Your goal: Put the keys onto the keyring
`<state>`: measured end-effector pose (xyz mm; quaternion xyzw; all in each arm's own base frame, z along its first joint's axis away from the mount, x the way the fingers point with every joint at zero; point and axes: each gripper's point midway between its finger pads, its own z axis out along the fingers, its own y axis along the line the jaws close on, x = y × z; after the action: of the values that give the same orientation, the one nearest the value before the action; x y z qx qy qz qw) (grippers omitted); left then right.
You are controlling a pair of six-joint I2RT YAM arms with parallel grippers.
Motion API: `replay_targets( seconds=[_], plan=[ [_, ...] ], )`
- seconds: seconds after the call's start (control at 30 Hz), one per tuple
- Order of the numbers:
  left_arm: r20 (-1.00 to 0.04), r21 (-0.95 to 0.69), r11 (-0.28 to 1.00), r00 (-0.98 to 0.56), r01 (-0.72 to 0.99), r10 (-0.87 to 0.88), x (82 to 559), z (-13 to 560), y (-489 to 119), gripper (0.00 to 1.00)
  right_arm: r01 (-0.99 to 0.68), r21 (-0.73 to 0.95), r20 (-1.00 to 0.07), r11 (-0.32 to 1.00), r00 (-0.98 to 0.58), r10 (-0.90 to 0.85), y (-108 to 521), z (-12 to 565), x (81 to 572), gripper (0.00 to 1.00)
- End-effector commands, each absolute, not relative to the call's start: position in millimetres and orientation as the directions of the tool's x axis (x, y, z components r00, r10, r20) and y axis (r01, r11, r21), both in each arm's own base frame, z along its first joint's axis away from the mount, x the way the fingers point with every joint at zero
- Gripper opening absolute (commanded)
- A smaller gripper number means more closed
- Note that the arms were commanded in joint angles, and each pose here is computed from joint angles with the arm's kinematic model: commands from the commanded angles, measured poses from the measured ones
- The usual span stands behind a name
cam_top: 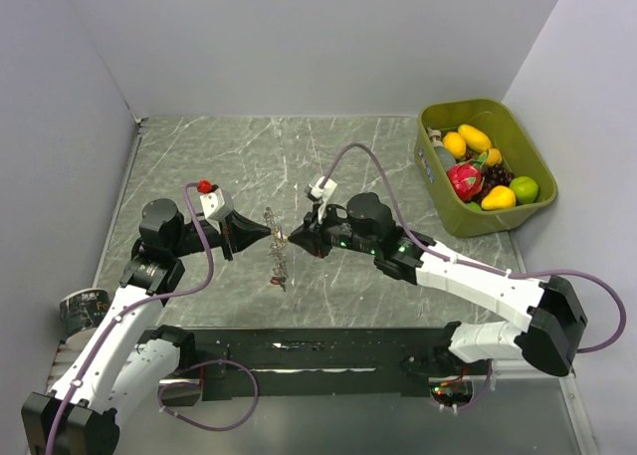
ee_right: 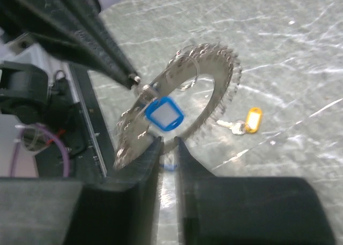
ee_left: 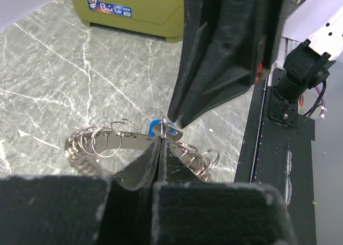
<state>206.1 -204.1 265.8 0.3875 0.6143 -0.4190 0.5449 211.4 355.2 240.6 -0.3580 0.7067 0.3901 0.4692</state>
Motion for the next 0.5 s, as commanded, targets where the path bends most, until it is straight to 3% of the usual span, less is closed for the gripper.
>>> replay_targets(
  seconds=[0.0,0.1,0.2,0.47],
  plan=[
    [-1.0,-0.002,0.318,0.0,0.948,-0.006,201.8,290.4,-206.5,0.01,-0.918,0.133,-0.987,0.374,-0.158,-0.036,350.6,287.0,200.6,0.42],
    [-1.0,-0.005,0.315,-0.003,0.949,-0.006,202.1,289.8,-207.0,0.01,-0.925,0.12,-0.991,0.361,-0.135,-0.016,347.0,293.1,196.4,0.73],
    [-1.0,-0.004,0.311,-0.002,0.95,-0.006,201.4,290.1,-207.2,0.01,-0.932,0.122,-0.991,0.342,-0.13,-0.001,348.8,299.2,194.0,0.84],
    [-1.0,-0.009,0.286,-0.006,0.958,-0.01,197.6,290.1,-209.0,0.01,-0.951,0.124,-0.992,0.284,-0.128,0.006,362.1,303.5,191.6,0.84]
  ],
)
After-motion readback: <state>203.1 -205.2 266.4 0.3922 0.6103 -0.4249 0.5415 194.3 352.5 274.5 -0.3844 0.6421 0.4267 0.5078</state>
